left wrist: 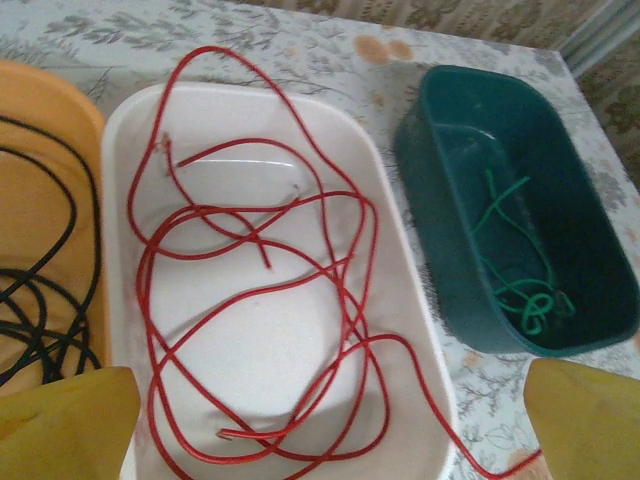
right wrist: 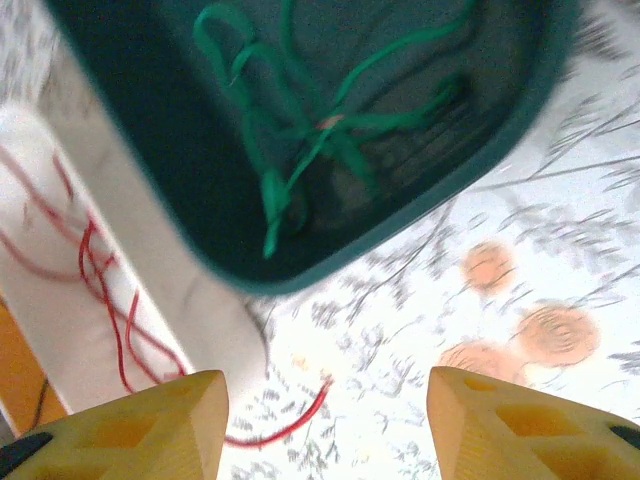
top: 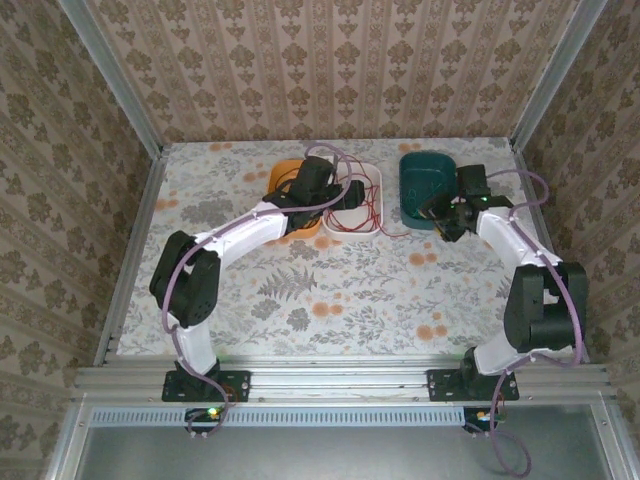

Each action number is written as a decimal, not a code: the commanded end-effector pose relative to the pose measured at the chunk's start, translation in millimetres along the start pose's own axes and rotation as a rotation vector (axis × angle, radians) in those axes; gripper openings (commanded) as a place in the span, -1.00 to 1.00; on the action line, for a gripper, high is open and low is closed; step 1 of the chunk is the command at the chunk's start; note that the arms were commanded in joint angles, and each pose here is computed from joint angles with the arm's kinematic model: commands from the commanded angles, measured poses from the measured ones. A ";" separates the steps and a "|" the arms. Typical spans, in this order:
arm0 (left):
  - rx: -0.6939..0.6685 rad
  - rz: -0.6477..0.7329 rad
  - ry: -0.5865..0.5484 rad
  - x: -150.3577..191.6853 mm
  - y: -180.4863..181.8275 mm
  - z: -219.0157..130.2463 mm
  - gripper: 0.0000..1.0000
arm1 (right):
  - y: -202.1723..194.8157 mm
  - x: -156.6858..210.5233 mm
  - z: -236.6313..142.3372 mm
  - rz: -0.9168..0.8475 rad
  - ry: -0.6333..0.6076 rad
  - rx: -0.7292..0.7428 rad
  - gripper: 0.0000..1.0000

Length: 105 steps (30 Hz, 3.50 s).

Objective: Untangle the cables

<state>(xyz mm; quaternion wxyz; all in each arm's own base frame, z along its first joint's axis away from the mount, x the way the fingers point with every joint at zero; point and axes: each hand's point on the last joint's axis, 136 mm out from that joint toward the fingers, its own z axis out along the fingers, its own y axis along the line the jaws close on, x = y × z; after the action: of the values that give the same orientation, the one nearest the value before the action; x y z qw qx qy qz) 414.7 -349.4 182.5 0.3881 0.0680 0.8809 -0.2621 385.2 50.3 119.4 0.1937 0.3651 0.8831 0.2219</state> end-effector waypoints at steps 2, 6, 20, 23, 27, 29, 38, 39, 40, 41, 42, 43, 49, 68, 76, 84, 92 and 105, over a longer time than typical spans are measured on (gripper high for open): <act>-0.043 -0.061 -0.019 -7.9 9.5 -0.6 0.99 | 0.8 41.3 21.6 -0.125 0.138 0.023 0.13; -0.048 -0.064 -0.025 -6.1 11.6 -4.8 0.99 | 0.0 50.1 37.8 -0.103 0.179 0.031 0.13; -0.065 -0.068 -0.042 -3.1 21.6 -20.4 0.99 | -2.4 44.2 67.7 -0.059 0.171 0.036 -0.88; -0.064 -0.065 -0.042 -4.2 21.8 -20.7 0.99 | 8.3 39.1 61.4 -0.061 0.153 0.007 -1.00; -0.059 -0.063 -0.043 -5.4 21.2 -19.5 1.00 | 24.5 34.1 51.5 -0.078 0.134 -0.028 -1.00; -0.057 -0.065 -0.041 -5.1 21.3 -18.5 1.00 | 33.7 33.3 48.2 -0.091 0.133 -0.045 -1.00; -0.056 -0.076 -0.035 -5.8 27.5 -23.5 1.00 | 89.1 26.4 37.4 -0.184 0.093 -0.123 -1.00; -0.066 -0.081 -0.036 -5.9 30.0 -24.5 1.00 | 93.9 26.0 37.6 -0.204 0.087 -0.119 -1.00; -0.072 -0.085 -0.038 -6.3 32.2 -25.6 1.00 | 98.7 24.8 38.7 -0.225 0.082 -0.112 -1.00; -0.075 -0.091 -0.042 -7.1 34.3 -27.3 1.00 | 103.7 25.1 40.5 -0.242 0.081 -0.110 -1.00; -0.081 -0.105 -0.046 -7.7 37.9 -28.9 1.00 | 108.5 24.5 43.8 -0.258 0.080 -0.107 -1.00; -0.086 -0.122 -0.053 -8.3 41.2 -31.2 1.00 | 113.3 25.0 48.1 -0.273 0.079 -0.103 -1.00; -0.143 -0.165 -0.108 -13.9 62.8 -48.0 1.00 | 137.0 39.3 84.0 -0.412 0.114 -0.043 -1.00; -0.378 -0.167 -0.226 -31.2 119.8 -106.2 1.00 | 180.4 53.5 75.2 -0.721 0.029 0.013 0.06; -0.637 -0.109 -0.344 -49.0 174.7 -164.6 1.00 | 194.3 4.1 -19.9 -0.739 -0.279 -0.068 0.38; -0.867 -0.235 -0.464 -38.8 250.5 -232.9 1.00 | 132.4 -42.5 -78.6 -0.562 -0.500 -0.063 0.49; -1.229 -0.097 -0.399 17.5 314.1 -266.4 1.00 | -0.1 -53.8 -83.7 -0.514 -0.750 0.130 0.76; -1.193 0.428 -0.250 7.5 335.1 -149.5 1.00 | -1.5 -99.7 -25.6 -0.773 -0.848 0.357 1.00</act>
<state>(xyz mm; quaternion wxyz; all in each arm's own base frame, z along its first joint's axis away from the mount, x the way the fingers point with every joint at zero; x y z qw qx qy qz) 397.2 27.8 116.9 0.4615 -0.0846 0.8184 0.3319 409.2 -23.0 122.4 0.4796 0.1290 0.8562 -0.1423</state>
